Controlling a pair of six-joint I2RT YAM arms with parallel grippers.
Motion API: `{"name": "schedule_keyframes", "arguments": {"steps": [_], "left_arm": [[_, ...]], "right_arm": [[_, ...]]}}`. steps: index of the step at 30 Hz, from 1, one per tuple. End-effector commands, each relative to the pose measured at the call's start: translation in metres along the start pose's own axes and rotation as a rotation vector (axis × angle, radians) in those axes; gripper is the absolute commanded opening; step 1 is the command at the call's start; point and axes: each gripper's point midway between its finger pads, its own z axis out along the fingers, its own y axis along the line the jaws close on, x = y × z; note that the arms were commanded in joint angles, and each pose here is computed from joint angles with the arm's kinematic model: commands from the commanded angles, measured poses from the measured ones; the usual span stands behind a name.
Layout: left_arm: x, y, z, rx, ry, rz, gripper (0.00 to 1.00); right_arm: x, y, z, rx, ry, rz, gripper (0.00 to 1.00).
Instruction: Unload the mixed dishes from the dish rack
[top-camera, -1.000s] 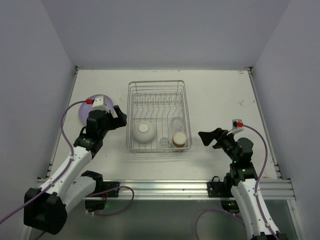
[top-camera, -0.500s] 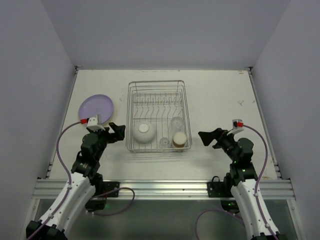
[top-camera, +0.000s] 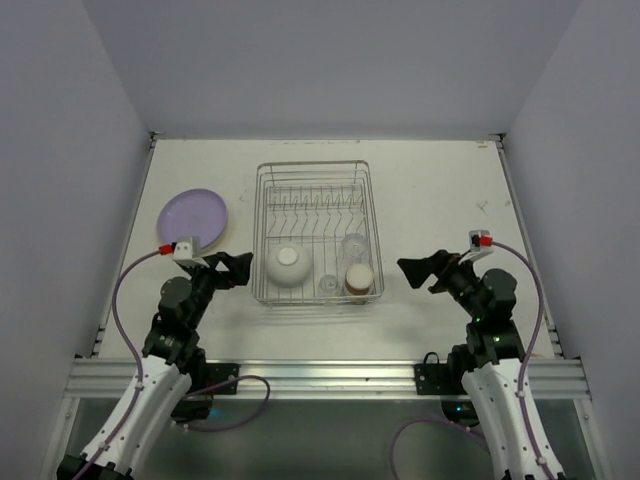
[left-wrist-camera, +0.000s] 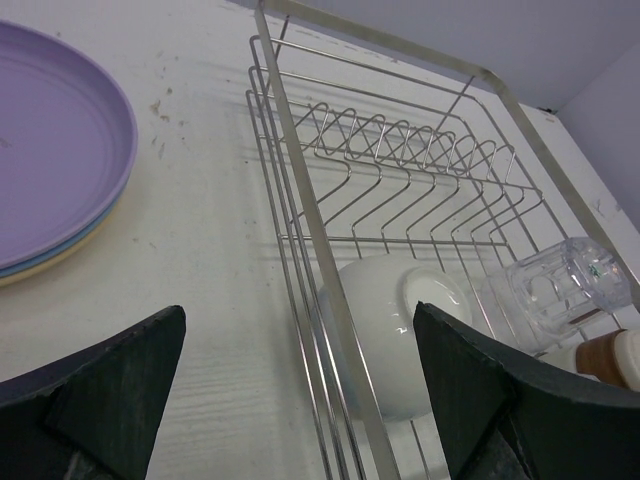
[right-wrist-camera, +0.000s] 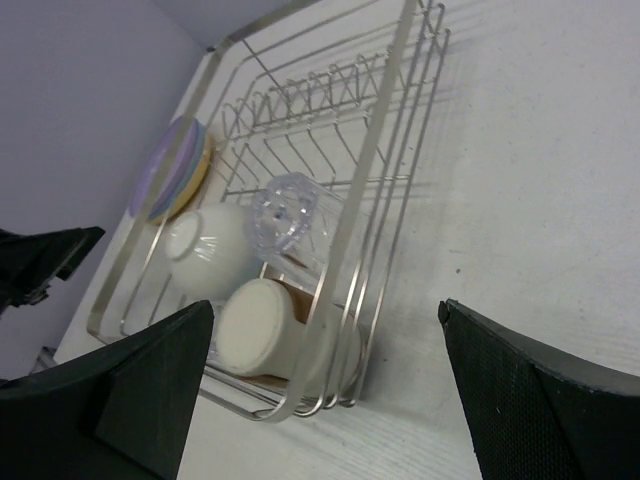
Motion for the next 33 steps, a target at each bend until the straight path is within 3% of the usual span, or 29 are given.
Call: {"name": "schedule_keyframes", "arguments": {"steps": [1, 13, 17, 33], "left_arm": [[-0.012, -0.005, -0.001, 0.036, -0.059, 0.026, 1.0], [-0.011, -0.004, 0.0, 0.032, -0.048, 0.035, 1.0], [-0.012, -0.005, 0.0, 0.034, -0.053, 0.038, 1.0], [-0.021, -0.001, -0.005, 0.004, -0.093, 0.036, 1.0]], "right_arm": [[-0.039, 0.052, -0.019, -0.111, -0.024, -0.051, 0.98], [-0.031, 0.093, -0.027, -0.19, 0.161, -0.094, 0.95], [-0.003, 0.113, -0.016, -0.2, 0.323, -0.13, 0.93], [0.083, 0.175, 0.04, -0.148, 0.579, -0.317, 0.91]]}}
